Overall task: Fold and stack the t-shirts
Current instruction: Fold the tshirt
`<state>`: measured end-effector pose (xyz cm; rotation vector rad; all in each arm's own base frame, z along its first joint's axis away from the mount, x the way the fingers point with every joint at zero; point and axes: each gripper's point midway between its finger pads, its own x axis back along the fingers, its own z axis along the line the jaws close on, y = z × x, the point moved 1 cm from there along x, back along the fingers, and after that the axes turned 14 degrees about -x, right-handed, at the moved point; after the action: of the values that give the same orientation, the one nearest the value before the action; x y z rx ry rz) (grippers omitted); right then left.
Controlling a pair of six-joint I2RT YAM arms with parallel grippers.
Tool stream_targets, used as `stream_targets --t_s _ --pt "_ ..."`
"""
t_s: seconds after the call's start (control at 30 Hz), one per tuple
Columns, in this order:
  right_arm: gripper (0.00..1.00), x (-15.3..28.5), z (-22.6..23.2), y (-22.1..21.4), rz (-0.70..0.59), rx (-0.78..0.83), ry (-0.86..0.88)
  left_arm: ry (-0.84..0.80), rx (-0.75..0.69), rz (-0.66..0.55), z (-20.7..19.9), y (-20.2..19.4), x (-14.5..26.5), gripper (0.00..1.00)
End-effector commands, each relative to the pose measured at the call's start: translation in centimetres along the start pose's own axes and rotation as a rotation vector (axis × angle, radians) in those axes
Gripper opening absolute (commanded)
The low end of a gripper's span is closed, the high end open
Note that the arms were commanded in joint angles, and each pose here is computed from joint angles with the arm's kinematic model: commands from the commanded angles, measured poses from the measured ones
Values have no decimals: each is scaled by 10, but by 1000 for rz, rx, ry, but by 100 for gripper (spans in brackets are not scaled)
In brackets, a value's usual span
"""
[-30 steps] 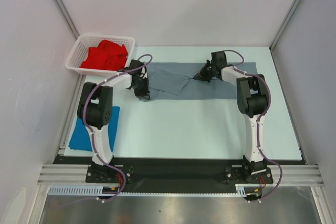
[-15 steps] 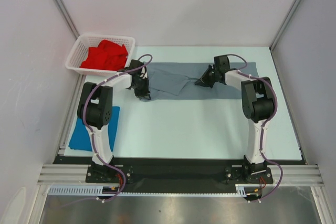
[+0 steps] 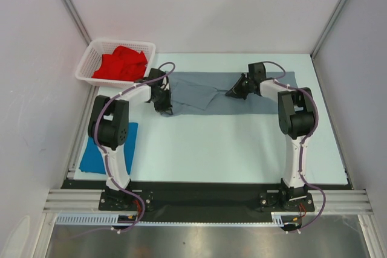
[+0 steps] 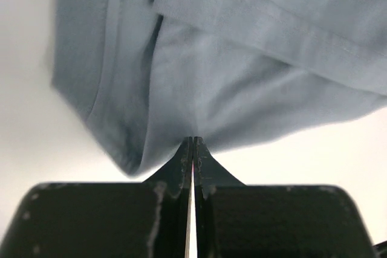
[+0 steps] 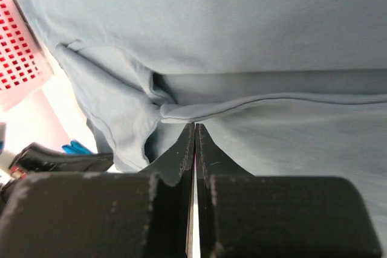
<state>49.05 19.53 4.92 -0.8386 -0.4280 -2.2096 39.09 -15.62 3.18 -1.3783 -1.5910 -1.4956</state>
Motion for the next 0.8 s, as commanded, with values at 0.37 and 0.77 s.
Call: stream_targets --t_s 0.37,0.77 --pt "14 186 -94 121 -341 -34 -407 11 -47 -222 -17 31 73 14" --pt "4 193 -199 141 -381 -113 -587 34 -19 -112 0 13 10 6"
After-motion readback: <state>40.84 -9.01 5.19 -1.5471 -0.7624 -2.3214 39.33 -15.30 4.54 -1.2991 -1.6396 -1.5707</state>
